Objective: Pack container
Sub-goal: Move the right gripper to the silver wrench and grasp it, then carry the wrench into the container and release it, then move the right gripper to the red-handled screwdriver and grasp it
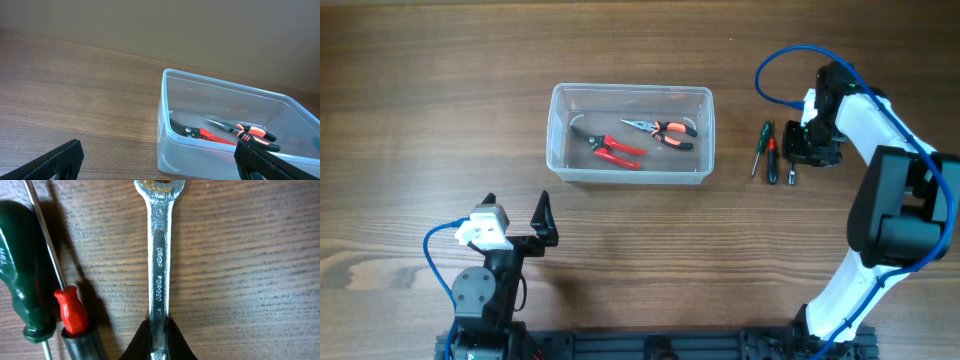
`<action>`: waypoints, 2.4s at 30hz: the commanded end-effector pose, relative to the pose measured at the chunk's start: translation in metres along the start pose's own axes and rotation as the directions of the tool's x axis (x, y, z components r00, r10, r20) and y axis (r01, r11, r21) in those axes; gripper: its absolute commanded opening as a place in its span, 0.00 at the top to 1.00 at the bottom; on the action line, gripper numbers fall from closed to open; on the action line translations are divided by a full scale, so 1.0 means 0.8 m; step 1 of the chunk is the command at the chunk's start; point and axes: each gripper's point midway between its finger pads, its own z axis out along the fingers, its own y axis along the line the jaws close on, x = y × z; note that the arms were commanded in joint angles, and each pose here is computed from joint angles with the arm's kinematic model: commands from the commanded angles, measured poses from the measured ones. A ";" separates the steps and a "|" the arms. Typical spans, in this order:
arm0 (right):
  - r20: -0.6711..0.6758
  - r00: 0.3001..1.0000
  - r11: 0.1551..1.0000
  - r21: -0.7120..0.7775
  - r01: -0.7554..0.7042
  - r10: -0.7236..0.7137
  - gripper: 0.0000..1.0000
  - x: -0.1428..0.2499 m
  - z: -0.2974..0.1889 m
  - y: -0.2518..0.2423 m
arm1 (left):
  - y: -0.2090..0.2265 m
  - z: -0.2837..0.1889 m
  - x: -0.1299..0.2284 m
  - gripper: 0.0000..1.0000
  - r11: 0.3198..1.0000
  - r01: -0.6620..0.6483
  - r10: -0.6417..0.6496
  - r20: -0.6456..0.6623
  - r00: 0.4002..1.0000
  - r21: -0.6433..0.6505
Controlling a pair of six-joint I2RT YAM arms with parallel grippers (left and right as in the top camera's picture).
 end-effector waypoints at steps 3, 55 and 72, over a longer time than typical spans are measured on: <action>0.004 1.000 0.996 0.092 0.001 -0.002 0.96 -0.005 -0.021 -0.017 | 0.003 0.000 0.002 0.00 1.000 0.013 -0.013 0.001 1.000 -0.008; 0.599 0.443 0.676 0.236 0.698 -0.667 0.41 -0.008 -0.302 0.305 | 0.003 0.000 0.002 0.00 1.000 0.013 -0.013 0.001 1.000 -0.008; 0.171 0.985 0.996 -0.089 0.026 -0.010 0.41 0.009 -0.133 0.074 | 0.003 0.000 0.002 0.00 1.000 0.013 -0.013 0.001 1.000 -0.008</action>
